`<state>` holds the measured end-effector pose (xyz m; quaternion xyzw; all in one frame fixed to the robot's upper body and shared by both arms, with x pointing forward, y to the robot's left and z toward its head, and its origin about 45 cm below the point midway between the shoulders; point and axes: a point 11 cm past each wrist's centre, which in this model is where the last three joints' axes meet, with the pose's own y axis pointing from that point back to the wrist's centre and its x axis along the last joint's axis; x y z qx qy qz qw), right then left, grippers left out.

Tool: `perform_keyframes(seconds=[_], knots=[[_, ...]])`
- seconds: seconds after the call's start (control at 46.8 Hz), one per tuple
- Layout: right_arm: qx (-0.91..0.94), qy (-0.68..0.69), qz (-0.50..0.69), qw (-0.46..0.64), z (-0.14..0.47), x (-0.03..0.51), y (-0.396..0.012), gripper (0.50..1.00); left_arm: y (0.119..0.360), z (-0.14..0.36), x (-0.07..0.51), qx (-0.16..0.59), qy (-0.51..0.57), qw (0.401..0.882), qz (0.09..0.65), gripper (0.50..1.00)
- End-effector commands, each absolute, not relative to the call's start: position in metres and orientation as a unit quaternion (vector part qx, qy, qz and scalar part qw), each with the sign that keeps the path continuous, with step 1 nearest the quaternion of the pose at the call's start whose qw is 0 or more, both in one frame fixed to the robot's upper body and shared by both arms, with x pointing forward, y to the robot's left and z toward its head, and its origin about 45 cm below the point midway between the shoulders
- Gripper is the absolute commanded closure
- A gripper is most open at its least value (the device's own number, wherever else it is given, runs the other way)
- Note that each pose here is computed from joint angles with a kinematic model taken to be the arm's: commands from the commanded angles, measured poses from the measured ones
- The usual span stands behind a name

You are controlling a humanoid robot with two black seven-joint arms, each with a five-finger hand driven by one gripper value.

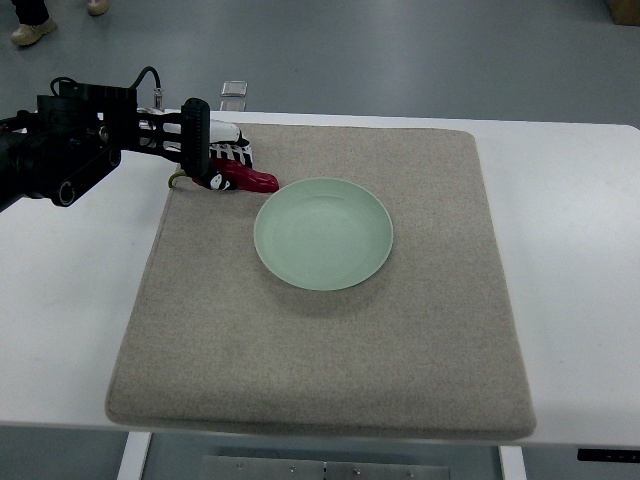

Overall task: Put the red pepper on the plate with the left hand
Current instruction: 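Carry the pepper with the left hand over the pale green plate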

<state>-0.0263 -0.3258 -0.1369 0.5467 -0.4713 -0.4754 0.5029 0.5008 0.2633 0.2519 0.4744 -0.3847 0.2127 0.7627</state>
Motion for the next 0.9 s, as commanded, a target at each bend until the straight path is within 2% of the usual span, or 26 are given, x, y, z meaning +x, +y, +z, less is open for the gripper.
perform_keyframes(seconds=[0.0, 0.47, 0.598, 0.875], knots=[[0.547, -0.471, -0.475, 0.503, -0.137, -0.026, -0.326, 0.568, 0.254, 0.256, 0.502, 0.457, -0.39, 0.769, 0.22, 1.0], [0.547, -0.471, -0.475, 0.503, -0.137, -0.026, -0.326, 0.568, 0.18, 0.272, 0.484, 0.376, -0.433, 0.803, 0.165, 0.988], [0.547, -0.471, -0.475, 0.503, -0.137, -0.026, -0.326, 0.568, 0.165, 0.271, 0.475, 0.361, -0.436, 0.811, 0.145, 0.96], [0.547, -0.471, -0.475, 0.503, -0.137, -0.026, -0.326, 0.568, 0.135, 0.271, 0.455, 0.329, -0.445, 0.826, 0.104, 0.958]])
